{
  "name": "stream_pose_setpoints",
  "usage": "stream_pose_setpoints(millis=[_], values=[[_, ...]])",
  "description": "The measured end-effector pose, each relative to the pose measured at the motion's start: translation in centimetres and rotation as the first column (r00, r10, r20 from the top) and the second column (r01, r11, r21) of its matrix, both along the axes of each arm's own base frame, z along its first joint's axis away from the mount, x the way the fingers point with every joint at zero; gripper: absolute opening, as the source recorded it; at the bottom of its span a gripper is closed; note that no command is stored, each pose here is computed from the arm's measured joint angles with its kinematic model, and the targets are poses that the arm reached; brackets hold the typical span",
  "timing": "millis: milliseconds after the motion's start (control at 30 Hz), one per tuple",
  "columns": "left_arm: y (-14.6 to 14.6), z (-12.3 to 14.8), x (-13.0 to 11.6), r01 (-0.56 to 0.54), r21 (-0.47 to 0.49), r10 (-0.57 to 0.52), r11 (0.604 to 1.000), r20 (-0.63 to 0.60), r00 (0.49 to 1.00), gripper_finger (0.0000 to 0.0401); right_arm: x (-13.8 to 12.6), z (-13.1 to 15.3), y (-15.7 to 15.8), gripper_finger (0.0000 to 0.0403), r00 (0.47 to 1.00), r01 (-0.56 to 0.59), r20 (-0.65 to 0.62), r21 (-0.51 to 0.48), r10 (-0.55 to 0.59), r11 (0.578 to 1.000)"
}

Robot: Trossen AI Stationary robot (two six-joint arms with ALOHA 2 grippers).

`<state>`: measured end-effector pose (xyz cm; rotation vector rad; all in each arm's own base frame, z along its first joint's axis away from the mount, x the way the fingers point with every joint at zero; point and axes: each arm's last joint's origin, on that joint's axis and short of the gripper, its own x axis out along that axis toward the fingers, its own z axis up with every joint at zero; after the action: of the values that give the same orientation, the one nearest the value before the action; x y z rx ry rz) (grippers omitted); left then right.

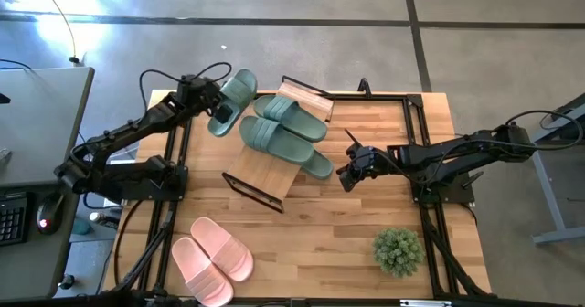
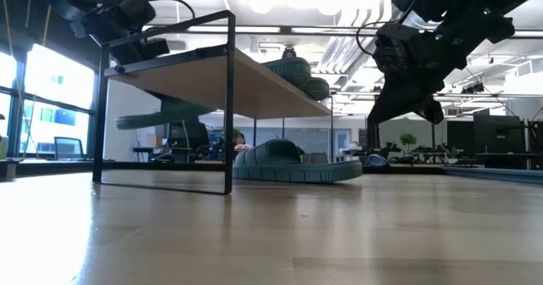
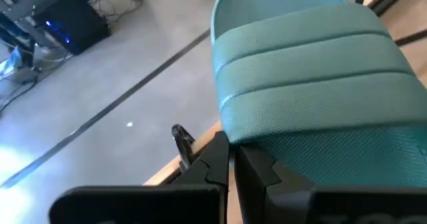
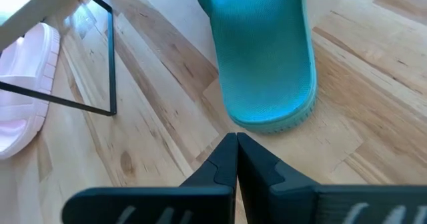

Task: Pick and place slides into the shelf
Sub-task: Put the green slide under the shelf

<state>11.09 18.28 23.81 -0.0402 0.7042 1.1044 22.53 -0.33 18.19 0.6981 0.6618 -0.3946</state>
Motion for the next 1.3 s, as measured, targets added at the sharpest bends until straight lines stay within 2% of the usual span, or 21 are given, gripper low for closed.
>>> stream_pose_setpoints(millis=[133, 267, 500, 633, 767, 900, 967, 1033, 1100, 1167, 1233, 1300], values=[[0.2, -0.1, 0.3, -0.039, 0.019, 0.039, 0.999, -0.002, 0.999, 0.0, 0.0, 0.0, -0.1, 0.0, 1.0, 0.016, 0.0, -0.013, -0.016, 1.0], [0.2, 0.7, 0.3, -0.061, 0.064, 0.057, 0.996, 0.058, 0.997, 0.0, 0.0, 0.0, -0.1, 0.0, 1.0, 0.029, 0.0, -0.024, -0.029, 0.999], [0.1, 5.9, 0.2, -0.047, 0.185, 0.03, 0.982, 0.094, 0.995, 0.0, 0.0, 0.0, -0.1, 0.0, 1.0, 0.031, 0.002, -0.023, -0.031, 0.999], [-0.1, 8.9, 0.2, -0.005, 0.215, -0.018, 0.977, 0.102, 0.995, 0.0, 0.1, 0.4, -0.1, 0.0, 0.999, 0.027, 0.037, -0.028, -0.026, 0.999], [-0.5, 11.7, 0.3, 0.064, 0.235, -0.1, 0.97, 0.143, 0.985, 0.0, 0.0, 2.0, -0.1, 0.0, 0.994, 0.011, 0.11, -0.052, -0.006, 0.999], [-0.9, 14.0, 0.2, 0.106, 0.26, -0.159, 0.96, 0.193, 0.968, 0.0, 0.5, 6.6, -0.1, 0.0, 0.969, -0.05, 0.23, -0.172, 0.09, 0.984], [-1.1, 14.7, 0.2, 0.12, 0.268, -0.182, 0.956, 0.22, 0.958, 0.0, 0.9, 9.5, 0.1, 0.0, 0.944, -0.087, 0.284, -0.28, 0.169, 0.956], [-1.2, 15.0, 0.3, 0.138, 0.266, -0.205, 0.954, 0.241, 0.949, 0.0, 1.3, 12.5, 0.3, 0.0, 0.921, -0.108, 0.303, -0.41, 0.247, 0.906], [-1.4, 15.1, 0.6, 0.155, 0.26, -0.222, 0.953, 0.254, 0.941, 0.0, 1.9, 15.2, 0.5, 0.0, 0.915, -0.123, 0.257, -0.554, 0.31, 0.823], [-1.7, 15.0, 1.0, 0.174, 0.255, -0.241, 0.951, 0.261, 0.935, 0.0, 2.7, 17.2, 0.6, 0.0, 0.929, -0.146, 0.158, -0.673, 0.334, 0.725], [-2.0, 15.0, 1.4, 0.189, 0.254, -0.256, 0.949, 0.264, 0.93, 0.0, 3.7, 18.9, 0.5, 0.0, 0.94, -0.16, 0.08, -0.753, 0.33, 0.638], [-2.2, 15.0, 1.8, 0.198, 0.251, -0.264, 0.948, 0.265, 0.928, 0.0, 4.9, 20.4, 0.4, 0.0, 0.944, -0.157, 0.048, -0.807, 0.327, 0.57]])
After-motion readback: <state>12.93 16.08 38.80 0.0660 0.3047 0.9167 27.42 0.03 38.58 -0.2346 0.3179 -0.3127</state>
